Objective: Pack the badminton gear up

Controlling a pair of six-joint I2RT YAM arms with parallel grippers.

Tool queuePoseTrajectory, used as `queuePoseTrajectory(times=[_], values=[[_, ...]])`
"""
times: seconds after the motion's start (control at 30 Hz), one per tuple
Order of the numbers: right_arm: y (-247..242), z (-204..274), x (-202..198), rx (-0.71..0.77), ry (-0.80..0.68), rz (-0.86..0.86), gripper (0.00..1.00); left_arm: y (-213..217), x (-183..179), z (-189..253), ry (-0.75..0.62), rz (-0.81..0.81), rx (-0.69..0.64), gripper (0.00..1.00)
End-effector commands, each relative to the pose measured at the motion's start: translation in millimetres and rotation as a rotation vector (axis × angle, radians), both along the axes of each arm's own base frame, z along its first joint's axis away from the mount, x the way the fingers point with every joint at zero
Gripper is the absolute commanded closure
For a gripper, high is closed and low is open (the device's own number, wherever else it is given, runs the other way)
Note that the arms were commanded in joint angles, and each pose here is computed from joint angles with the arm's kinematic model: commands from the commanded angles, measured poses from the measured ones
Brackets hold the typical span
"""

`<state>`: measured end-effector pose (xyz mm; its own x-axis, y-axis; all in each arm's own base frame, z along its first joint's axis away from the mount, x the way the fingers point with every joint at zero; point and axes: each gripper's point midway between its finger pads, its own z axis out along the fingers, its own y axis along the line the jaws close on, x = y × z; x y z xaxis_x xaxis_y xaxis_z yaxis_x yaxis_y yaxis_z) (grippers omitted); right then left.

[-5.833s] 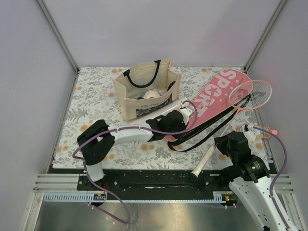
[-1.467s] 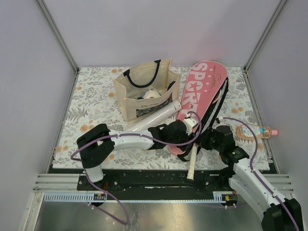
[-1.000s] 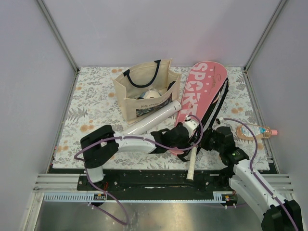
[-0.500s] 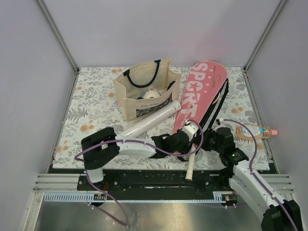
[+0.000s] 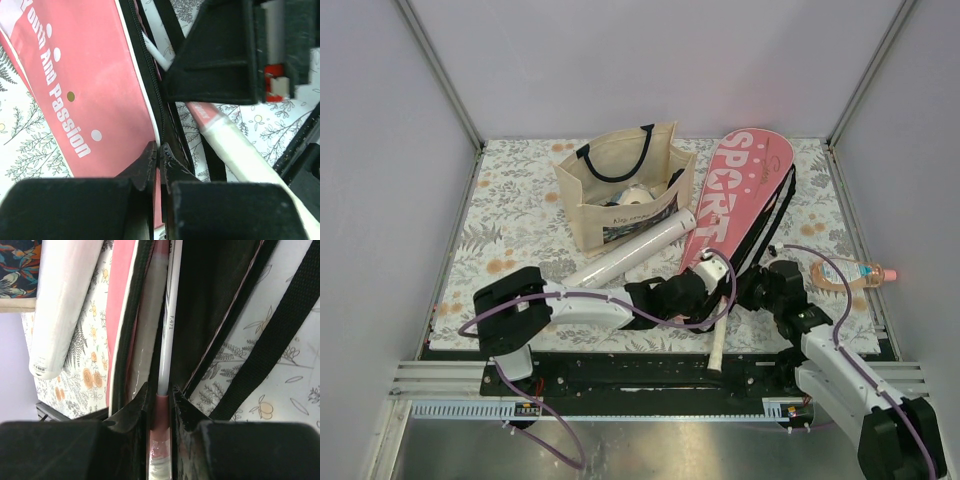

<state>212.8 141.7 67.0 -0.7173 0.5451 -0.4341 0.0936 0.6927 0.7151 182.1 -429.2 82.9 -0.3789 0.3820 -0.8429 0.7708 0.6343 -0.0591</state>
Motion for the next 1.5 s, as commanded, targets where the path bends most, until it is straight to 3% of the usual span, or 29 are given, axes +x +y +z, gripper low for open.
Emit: queuePoseTrajectory(times=[0.0,0.57,1.1,1.23,1.47], values=[[8,51,41,0.032,-0.214,0.029,1.0,-14,-9,44,-0.048,-0.103,-0.117,1.0],[-16,66,124,0.075,-0.345,-0.237,1.0,-3,-28,57,-0.004,-0.143,-0.213,1.0],[-32,55,152,0.241,-0.468,-0.434,1.0,-19,-55,56,0.155,-0.182,-0.348,1.0],[-33,45,152,0.248,-0.433,-0.459,0.88,-25,-62,44,0.186,-0.185,-0.342,1.0],[-42,24,140,0.177,-0.29,-0.503,0.55,-27,-61,23,0.215,-0.153,-0.306,1.0]])
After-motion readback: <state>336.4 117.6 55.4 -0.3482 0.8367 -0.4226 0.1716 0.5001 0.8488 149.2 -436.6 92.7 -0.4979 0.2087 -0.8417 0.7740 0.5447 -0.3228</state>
